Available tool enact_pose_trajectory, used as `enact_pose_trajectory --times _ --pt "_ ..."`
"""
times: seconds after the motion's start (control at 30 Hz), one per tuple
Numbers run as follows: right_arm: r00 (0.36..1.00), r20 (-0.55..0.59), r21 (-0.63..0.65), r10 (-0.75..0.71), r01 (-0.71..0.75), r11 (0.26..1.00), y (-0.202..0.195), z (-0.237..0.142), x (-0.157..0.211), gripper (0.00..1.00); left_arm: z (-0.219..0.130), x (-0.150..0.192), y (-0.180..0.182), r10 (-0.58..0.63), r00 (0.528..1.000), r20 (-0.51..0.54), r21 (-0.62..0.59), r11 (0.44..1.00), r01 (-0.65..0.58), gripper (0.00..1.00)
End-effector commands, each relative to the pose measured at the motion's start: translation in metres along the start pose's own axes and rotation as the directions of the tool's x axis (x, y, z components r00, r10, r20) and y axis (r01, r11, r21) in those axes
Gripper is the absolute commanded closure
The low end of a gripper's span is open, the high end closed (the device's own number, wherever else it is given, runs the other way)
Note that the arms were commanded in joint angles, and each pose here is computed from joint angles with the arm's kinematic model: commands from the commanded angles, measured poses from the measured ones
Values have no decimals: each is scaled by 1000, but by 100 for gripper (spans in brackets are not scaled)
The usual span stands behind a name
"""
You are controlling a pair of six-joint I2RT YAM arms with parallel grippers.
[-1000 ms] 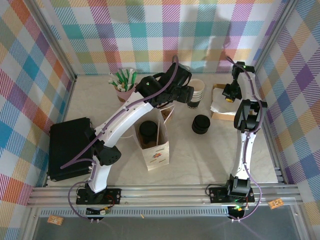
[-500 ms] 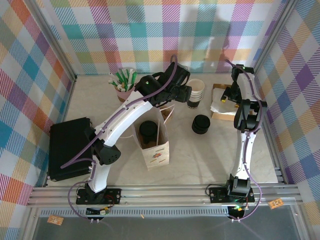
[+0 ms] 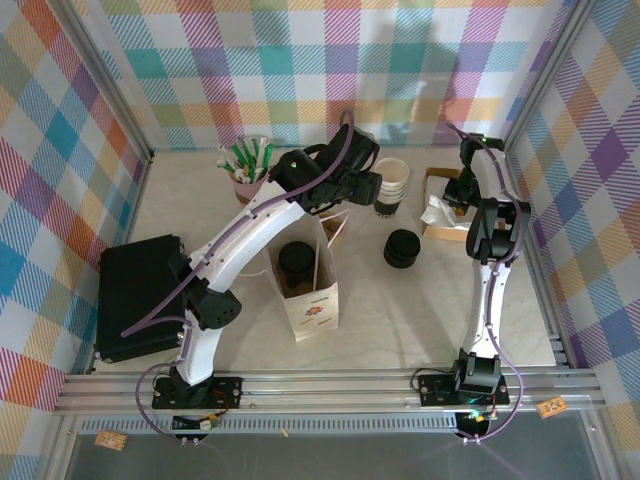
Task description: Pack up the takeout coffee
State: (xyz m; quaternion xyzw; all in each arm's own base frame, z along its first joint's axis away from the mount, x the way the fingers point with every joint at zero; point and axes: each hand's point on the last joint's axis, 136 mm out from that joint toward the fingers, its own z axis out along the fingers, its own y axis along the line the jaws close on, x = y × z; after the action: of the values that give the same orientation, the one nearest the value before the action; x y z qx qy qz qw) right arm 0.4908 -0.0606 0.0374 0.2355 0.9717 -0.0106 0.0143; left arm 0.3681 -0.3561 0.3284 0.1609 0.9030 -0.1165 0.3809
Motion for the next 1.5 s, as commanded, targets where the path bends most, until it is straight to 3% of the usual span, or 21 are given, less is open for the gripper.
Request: enact_pose_trajectory --times 0.0,0.23,0.33,0.6,0.8,0.93,1.07,1.13,1.2,1.4,1.47 --pt "996 93 -8 2 -1 1000 0 -35 -13 97 -24 -12 7 -20 999 46 10 1000 19 33" --pt "987 158 -5 4 -3 1000 -3 -61 -16 100 -28 -7 10 -18 999 32 9 1000 18 34" --pt "985 173 -6 -3 4 1000 -4 -65 -17 93 -30 -6 10 -24 999 32 11 1000 23 34" --pt "988 155 -61 6 4 998 6 -65 -14 93 -30 -4 10 -35 999 28 15 999 35 34" --pt "992 123 -70 6 2 998 6 -56 -11 83 -30 -3 11 -50 998 22 13 999 50 34" --pt "995 101 -97 19 -9 995 8 -51 -10 100 -29 -2 11 -56 998 21 12 998 56 34" --pt "993 113 -94 19 -8 996 8 -51 -13 99 -30 -3 12 -62 998 27 8 998 62 34" --pt "994 112 -90 7 3 996 7 -47 -15 52 -29 -4 12 -64 998 28 8 998 64 34" --pt "996 91 -76 5 2 997 6 -39 -14 34 -28 -3 12 -68 997 27 7 998 67 34" --pt "1000 -3 -32 7 -7 999 0 -4 -2 32 -28 -4 12 -69 997 28 4 998 69 34" --pt "1000 -17 -28 17 -17 999 0 4 0 40 -27 -3 12 -69 997 23 1 998 69 34"
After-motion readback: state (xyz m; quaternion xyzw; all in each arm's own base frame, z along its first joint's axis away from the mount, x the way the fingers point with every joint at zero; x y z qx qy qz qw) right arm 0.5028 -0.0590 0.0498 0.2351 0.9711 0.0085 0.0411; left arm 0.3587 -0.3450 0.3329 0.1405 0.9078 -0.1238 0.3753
